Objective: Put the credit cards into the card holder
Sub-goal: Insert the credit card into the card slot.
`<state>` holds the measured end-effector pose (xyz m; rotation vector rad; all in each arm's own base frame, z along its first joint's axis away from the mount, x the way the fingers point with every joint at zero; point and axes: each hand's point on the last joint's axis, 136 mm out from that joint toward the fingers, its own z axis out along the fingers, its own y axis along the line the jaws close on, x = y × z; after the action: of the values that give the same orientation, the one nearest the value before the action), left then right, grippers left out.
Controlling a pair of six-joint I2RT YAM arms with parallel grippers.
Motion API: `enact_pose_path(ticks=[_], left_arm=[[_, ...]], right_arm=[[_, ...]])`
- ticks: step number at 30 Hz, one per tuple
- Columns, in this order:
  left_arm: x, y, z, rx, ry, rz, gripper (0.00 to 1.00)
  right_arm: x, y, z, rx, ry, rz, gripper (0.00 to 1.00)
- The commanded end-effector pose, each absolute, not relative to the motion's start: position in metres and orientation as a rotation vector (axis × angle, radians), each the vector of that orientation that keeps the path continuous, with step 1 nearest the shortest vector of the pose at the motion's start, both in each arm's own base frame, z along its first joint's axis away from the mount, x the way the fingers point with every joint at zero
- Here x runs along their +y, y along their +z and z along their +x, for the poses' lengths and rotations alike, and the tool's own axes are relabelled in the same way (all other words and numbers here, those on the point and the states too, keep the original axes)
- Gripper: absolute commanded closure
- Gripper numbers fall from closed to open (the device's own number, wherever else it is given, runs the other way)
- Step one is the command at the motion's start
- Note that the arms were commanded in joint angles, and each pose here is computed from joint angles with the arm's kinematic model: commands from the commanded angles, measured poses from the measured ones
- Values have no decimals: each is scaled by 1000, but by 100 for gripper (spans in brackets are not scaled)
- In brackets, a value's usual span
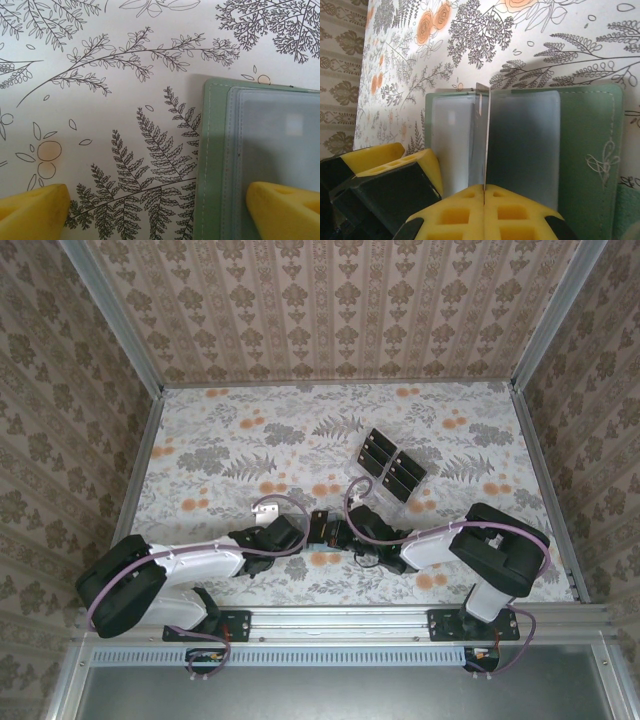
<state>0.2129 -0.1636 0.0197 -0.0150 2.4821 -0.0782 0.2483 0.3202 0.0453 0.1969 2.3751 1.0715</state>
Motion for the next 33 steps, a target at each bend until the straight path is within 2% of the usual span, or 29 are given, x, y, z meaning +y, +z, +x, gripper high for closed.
enact_pose_path(ticks=[1,20,33], left_arm=[[-138,-3,191,2577,57,39,0],[-139,-4,190,2577,51,45,0],[-139,-4,189,2576,47,44,0]], right_arm=[[308,34,243,2399,1008,218,100],[313,33,245,2419,994,172,100],[305,74,253,2320,1010,164,100]])
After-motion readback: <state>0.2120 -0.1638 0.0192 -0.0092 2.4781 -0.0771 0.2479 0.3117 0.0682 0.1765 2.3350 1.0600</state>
